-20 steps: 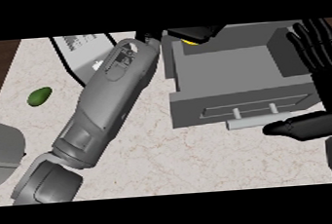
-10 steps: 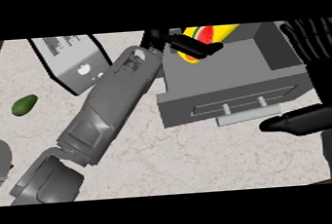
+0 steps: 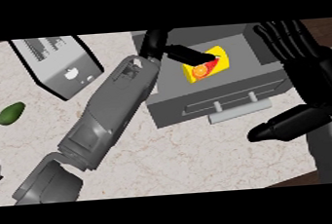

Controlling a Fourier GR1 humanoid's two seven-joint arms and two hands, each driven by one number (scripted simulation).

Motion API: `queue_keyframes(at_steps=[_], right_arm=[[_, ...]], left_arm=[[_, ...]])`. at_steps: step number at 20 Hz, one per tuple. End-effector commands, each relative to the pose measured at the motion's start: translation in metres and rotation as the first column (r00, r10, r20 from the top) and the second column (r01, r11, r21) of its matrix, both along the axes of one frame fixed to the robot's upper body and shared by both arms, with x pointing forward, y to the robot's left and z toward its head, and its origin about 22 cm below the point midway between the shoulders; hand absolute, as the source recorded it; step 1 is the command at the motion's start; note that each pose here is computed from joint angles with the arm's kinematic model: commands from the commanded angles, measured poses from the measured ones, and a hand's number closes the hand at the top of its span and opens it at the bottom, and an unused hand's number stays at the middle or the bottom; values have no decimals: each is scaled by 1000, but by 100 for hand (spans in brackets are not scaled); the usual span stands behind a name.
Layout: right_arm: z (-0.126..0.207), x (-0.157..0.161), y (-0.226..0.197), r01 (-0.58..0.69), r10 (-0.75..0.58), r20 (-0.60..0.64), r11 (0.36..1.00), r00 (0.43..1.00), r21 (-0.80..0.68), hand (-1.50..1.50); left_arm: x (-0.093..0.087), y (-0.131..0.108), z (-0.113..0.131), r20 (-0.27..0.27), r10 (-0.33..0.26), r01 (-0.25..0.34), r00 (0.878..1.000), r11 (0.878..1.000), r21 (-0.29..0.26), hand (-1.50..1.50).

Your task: Pick up the cup, place it into the drawer and close the drawer

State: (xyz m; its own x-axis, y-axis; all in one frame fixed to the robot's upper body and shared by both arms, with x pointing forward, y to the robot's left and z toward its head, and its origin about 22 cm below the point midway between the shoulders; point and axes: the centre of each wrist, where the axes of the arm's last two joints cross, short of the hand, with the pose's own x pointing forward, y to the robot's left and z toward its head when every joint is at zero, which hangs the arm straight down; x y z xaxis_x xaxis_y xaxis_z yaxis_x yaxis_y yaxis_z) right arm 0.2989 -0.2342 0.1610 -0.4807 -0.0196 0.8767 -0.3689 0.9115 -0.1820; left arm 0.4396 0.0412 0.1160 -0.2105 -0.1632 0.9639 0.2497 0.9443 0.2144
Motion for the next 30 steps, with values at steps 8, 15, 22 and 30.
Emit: queue_keyframes(at_steps=[8, 15, 22, 30], right_arm=[[-5, -3, 32, -437, 411, -159, 876, 898, -203, 150], [-23, -18, 21, -362, 242, -285, 776, 927, -517, -150], [-72, -16, 25, -201, 73, -209, 687, 975, -698, -150], [-154, 23, 40, -269, 11, -318, 564, 948, -781, -150]], left_arm=[[-1, -5, 18, 126, 19, 21, 992, 950, -311, -150], [1, 5, 2, 115, 85, -42, 990, 941, -336, -150], [-1, 7, -2, 120, 80, -25, 990, 914, -405, -150], [-4, 34, -19, 119, 84, -21, 989, 892, -452, -150]])
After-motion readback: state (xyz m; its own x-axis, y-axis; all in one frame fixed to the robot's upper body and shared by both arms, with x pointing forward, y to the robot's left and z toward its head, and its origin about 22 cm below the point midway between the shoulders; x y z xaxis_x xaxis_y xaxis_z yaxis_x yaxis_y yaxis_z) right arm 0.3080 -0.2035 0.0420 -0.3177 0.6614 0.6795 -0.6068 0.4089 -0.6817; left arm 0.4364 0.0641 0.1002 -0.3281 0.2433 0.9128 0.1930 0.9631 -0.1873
